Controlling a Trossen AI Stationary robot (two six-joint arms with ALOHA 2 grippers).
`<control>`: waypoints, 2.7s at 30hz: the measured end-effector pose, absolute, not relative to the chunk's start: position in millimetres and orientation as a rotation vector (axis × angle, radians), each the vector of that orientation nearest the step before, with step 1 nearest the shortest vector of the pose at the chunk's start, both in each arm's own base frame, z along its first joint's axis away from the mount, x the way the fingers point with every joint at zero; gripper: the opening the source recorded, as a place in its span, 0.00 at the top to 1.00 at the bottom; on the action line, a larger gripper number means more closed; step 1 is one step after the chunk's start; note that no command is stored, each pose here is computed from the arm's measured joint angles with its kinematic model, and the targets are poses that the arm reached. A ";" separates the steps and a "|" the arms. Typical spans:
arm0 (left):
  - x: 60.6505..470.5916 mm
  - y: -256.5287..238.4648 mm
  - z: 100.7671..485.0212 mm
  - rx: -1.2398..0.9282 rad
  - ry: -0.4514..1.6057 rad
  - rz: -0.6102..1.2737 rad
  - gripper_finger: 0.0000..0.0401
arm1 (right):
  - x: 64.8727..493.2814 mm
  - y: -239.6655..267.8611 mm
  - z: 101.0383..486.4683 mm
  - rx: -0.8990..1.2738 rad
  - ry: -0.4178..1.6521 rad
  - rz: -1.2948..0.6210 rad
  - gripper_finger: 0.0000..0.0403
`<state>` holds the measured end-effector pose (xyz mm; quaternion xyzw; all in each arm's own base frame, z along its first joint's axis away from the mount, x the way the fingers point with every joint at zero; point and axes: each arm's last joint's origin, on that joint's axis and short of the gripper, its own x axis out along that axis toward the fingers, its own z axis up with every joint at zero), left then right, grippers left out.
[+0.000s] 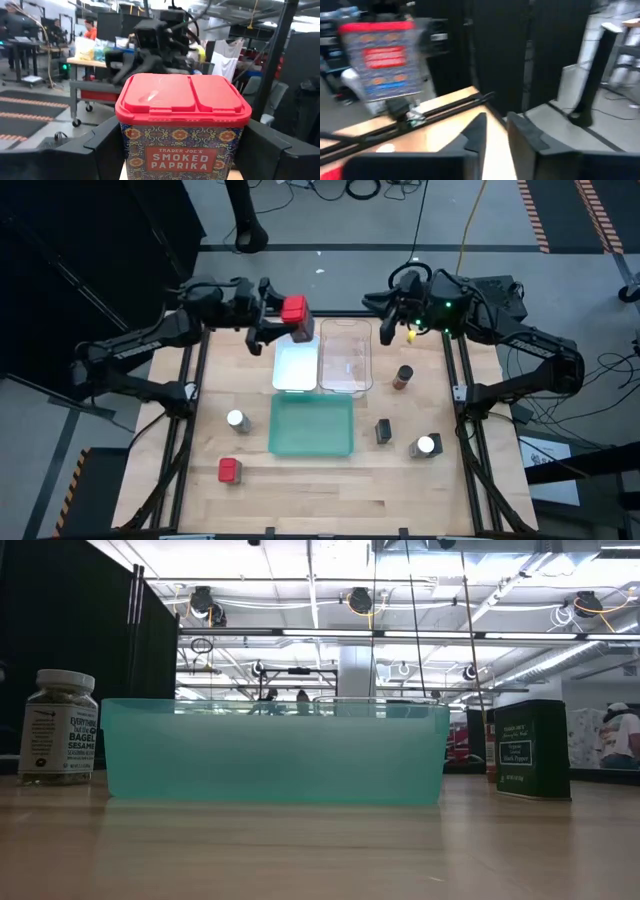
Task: Sort spices by type
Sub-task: Put the top red spice can into the green bin
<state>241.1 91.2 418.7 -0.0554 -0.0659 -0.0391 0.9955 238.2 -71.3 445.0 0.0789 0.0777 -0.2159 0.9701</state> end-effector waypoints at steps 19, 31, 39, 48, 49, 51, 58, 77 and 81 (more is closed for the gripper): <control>284.2 97.6 398.8 -0.151 -0.184 -0.046 0.28 | 272.1 -54.4 441.5 0.224 0.083 -0.200 0.18; 284.4 96.7 401.0 -0.143 -0.209 -0.044 0.28 | 284.2 -55.7 434.3 0.212 0.100 -0.176 0.19; 285.2 95.0 400.0 -0.148 -0.199 -0.049 0.28 | 282.5 -55.5 439.8 0.133 0.059 -0.175 0.19; 285.3 95.0 399.6 -0.150 -0.195 -0.050 0.28 | 281.8 -56.5 438.9 0.154 0.067 -0.207 0.16; 285.3 95.0 399.6 -0.150 -0.194 -0.050 0.28 | 281.8 -56.5 438.6 0.155 0.070 -0.208 0.14; 285.4 95.0 399.5 -0.150 -0.194 -0.051 0.28 | 281.9 -56.5 437.8 0.160 0.077 -0.208 0.10; 285.4 95.0 399.3 -0.146 -0.191 -0.052 0.28 | 282.1 -55.4 435.7 0.127 0.102 -0.202 0.04; 289.2 83.3 399.8 -0.081 -0.199 -0.052 0.28 | 302.7 -57.0 420.1 0.096 0.150 -0.184 0.06; 289.3 82.9 399.8 -0.079 -0.200 -0.052 0.28 | 302.8 -57.2 420.9 0.080 0.143 -0.184 0.06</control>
